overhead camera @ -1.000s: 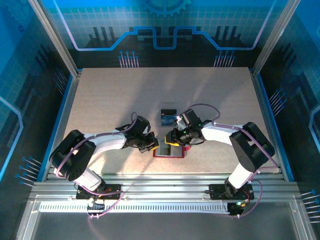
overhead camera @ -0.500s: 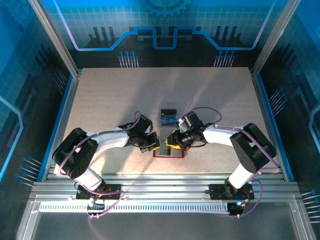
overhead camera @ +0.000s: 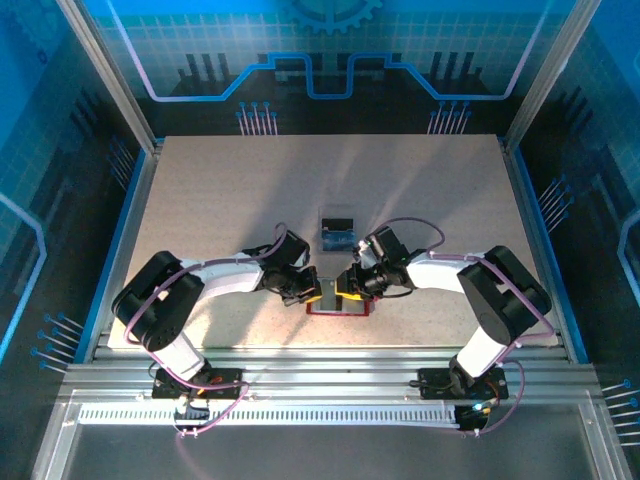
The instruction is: Take the credit cards out of the card holder
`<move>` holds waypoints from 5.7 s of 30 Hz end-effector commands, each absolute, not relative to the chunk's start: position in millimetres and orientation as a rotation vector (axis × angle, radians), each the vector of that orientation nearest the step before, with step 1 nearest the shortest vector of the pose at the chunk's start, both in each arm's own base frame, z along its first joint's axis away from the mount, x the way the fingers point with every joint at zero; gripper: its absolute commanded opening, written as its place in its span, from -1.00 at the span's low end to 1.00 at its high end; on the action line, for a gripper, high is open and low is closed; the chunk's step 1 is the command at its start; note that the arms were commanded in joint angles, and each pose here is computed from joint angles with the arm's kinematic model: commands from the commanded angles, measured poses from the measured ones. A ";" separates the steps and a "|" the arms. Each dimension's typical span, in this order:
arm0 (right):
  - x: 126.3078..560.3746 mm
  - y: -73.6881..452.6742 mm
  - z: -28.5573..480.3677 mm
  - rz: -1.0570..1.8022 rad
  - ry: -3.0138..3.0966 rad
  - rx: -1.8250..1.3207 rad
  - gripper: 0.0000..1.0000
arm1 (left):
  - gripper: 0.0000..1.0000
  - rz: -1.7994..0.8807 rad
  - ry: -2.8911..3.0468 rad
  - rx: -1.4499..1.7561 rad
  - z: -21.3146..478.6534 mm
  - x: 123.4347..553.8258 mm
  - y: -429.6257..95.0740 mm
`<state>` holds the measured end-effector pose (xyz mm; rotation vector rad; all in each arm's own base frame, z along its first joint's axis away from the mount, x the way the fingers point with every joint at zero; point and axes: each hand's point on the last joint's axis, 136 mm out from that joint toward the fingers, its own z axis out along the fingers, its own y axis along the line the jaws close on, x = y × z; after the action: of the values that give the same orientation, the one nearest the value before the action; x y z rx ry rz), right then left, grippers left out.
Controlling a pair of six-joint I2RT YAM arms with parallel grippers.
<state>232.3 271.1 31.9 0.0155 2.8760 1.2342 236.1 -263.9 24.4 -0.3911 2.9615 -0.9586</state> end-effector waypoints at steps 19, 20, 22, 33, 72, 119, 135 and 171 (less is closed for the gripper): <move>231.7 262.7 35.1 1.252 2.858 0.052 -0.35 | -0.91 -0.850 3.047 -0.379 12.8 226.8 -260.6; 231.7 262.8 34.6 1.252 2.861 0.053 -0.35 | -0.91 -0.850 3.047 -0.381 12.8 226.9 -260.3; 231.3 263.1 32.3 1.252 2.868 0.050 -0.35 | -0.91 -0.848 3.049 -0.380 12.7 226.9 -260.8; 229.7 268.6 25.4 1.326 2.863 0.072 -0.43 | -0.91 -0.840 3.064 -0.373 10.1 223.9 -264.5; 230.4 262.4 32.0 1.422 2.789 0.118 -0.78 | -0.92 -0.822 3.081 -0.414 -0.3 216.1 -260.9; 222.2 235.6 37.0 1.173 2.884 0.043 -0.93 | -0.66 -0.850 2.948 -0.415 29.8 226.2 -253.9; 229.5 229.7 66.0 1.008 2.860 -0.092 -1.00 | -0.63 -0.829 2.826 -0.449 58.1 237.9 -229.6; 355.8 238.0 147.7 0.104 2.202 -1.783 -1.00 | -0.46 -0.801 2.703 -0.591 82.6 241.8 -163.4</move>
<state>354.1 240.8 144.8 -1.6417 2.2541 0.1349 242.1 -173.8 79.5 -0.6070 2.6829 -0.8378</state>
